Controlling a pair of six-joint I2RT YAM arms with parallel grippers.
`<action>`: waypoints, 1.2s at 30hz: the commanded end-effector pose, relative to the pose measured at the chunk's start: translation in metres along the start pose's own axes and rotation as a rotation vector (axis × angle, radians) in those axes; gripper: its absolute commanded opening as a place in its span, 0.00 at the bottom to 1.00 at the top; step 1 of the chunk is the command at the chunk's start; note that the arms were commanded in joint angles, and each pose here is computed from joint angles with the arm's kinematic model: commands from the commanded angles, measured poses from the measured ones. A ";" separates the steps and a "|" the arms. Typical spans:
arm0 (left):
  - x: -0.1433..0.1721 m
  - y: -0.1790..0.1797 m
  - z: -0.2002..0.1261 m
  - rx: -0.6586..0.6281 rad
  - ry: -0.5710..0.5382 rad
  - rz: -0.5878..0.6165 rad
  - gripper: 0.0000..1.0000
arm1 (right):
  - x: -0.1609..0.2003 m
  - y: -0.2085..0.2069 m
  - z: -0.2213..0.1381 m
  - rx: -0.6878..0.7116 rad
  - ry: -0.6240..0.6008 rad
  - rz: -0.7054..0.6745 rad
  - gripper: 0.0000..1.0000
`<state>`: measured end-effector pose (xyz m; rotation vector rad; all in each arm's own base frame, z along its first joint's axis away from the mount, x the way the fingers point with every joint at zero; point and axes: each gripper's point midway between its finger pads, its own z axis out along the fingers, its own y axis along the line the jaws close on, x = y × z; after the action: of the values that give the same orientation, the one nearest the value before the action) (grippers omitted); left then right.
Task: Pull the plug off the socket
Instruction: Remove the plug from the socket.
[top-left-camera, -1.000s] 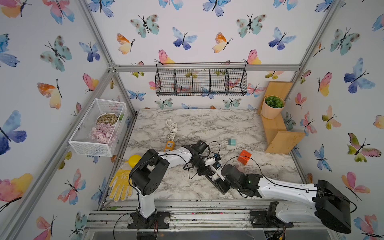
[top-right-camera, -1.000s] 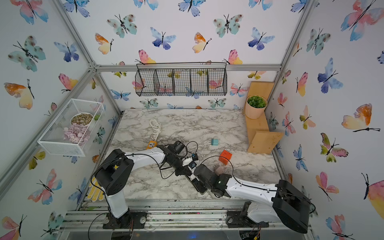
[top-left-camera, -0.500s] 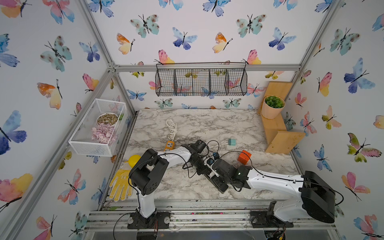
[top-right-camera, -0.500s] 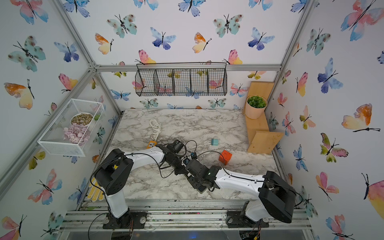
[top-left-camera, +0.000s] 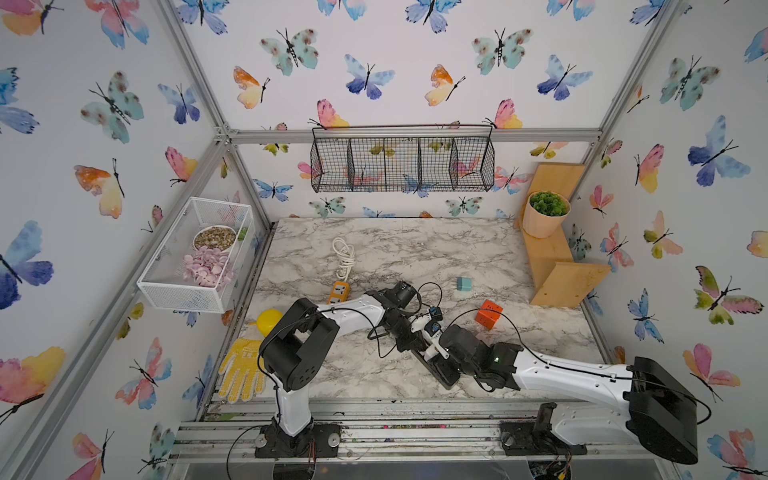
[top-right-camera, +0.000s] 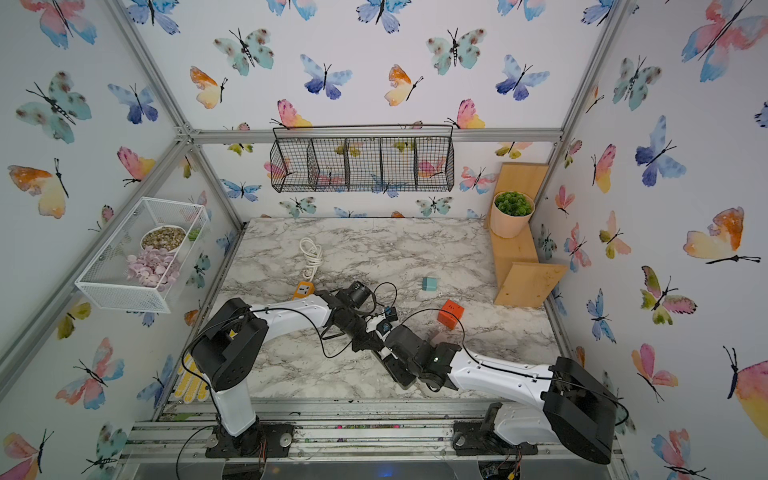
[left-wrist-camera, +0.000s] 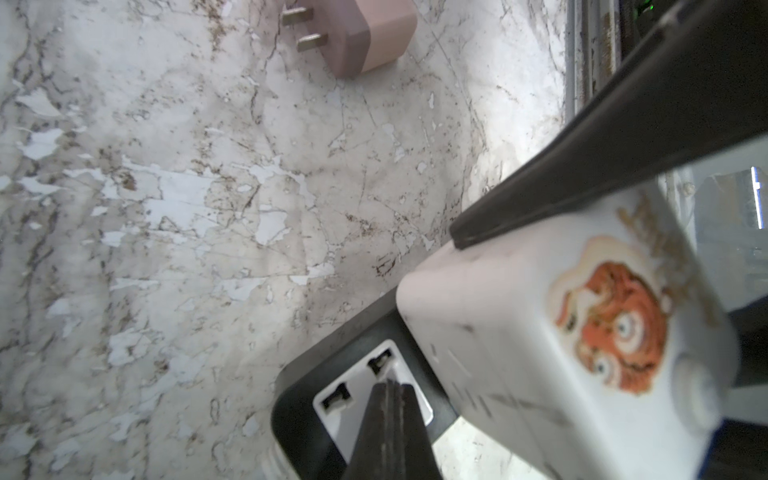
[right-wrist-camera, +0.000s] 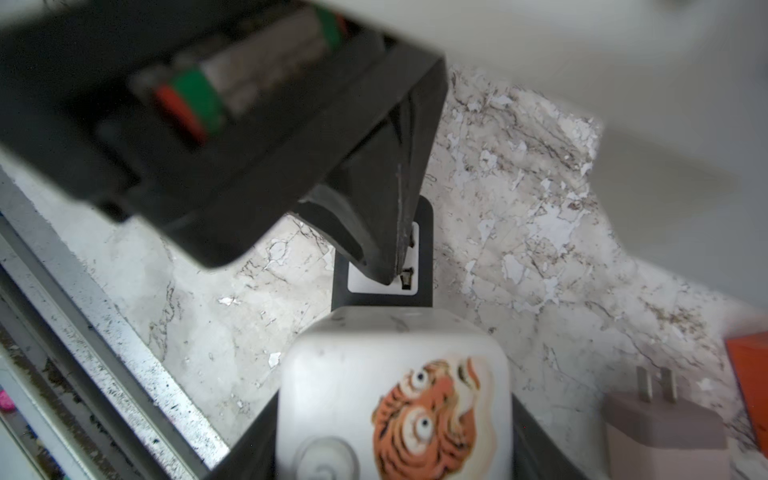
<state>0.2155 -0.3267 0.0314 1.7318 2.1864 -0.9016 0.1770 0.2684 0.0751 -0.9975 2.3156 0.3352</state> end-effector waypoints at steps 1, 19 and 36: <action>0.176 0.033 0.021 -0.207 0.609 -0.185 0.00 | -0.110 0.039 -0.039 -0.176 -0.333 0.036 0.01; 0.175 0.033 0.020 -0.214 0.600 -0.185 0.00 | -0.146 0.046 -0.045 -0.172 -0.324 0.034 0.01; 0.175 0.033 0.019 -0.221 0.598 -0.184 0.00 | -0.126 0.041 -0.050 -0.179 -0.333 0.045 0.01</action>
<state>0.2229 -0.3263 0.0323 1.7034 2.1784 -0.8778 0.1837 0.2727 0.0806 -0.9913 2.3666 0.2950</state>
